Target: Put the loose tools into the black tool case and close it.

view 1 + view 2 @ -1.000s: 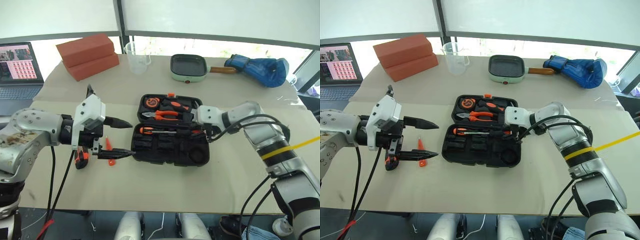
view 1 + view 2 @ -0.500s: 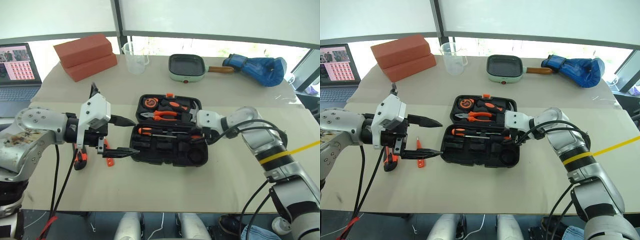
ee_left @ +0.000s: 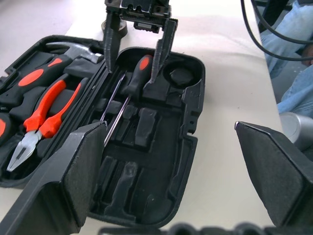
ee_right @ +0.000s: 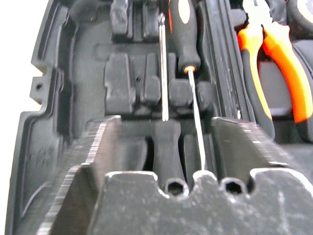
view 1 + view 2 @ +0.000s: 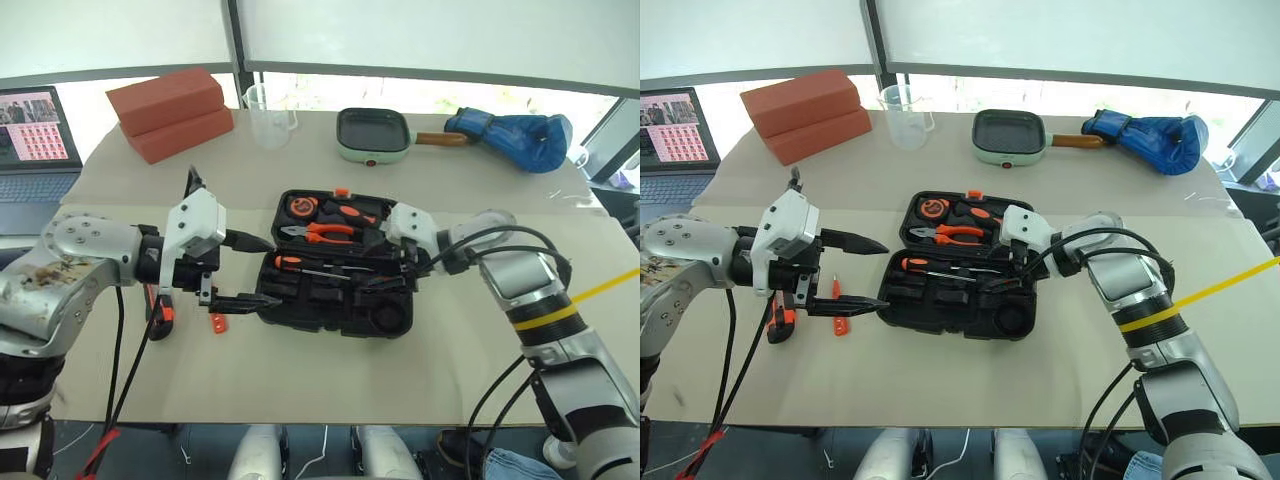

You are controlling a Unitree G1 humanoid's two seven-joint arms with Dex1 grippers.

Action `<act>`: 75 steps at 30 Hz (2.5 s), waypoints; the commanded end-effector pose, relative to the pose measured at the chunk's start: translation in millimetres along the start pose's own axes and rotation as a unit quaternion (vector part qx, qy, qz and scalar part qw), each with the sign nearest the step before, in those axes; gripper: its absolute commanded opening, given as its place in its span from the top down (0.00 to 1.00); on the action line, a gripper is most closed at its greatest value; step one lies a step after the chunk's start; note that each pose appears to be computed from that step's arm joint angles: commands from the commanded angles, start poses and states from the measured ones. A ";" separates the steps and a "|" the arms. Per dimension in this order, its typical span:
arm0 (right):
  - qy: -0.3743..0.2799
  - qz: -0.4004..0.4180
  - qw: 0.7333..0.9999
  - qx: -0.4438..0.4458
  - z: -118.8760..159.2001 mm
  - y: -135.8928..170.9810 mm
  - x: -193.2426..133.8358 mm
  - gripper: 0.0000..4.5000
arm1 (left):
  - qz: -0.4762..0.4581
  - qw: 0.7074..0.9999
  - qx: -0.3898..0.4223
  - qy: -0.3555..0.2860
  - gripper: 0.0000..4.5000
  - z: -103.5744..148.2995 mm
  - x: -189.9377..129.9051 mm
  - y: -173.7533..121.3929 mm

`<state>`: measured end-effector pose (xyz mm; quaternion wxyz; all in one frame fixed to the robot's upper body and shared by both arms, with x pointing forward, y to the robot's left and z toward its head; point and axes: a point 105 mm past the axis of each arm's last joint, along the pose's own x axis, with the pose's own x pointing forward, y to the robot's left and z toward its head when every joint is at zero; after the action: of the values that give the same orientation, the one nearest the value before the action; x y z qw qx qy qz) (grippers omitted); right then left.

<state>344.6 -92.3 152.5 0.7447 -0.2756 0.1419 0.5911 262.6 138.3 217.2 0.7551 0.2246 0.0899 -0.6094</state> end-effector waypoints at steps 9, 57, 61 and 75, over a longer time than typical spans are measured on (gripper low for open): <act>-0.015 -0.015 0.999 0.023 -5.6 0.5 6.5 0.99 | -0.003 1.000 0.030 -0.003 0.00 8.5 0.4 1.9; -0.195 0.083 0.977 -0.007 80.8 72.9 -98.1 0.00 | 0.333 0.898 -0.257 0.134 0.00 -85.9 -87.3 -20.8; -0.204 0.067 0.977 -0.008 80.5 74.0 -92.6 0.00 | 0.288 0.886 -0.334 0.141 0.00 -79.0 -58.0 -7.4; -0.242 0.026 0.970 0.015 79.0 88.4 -76.7 0.00 | 0.278 0.830 -0.424 0.233 0.00 -92.0 -38.2 31.4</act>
<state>236.4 -96.2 225.9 0.7439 -0.0974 0.0082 0.6611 298.0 226.8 156.8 0.8779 0.0404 0.4384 -0.1886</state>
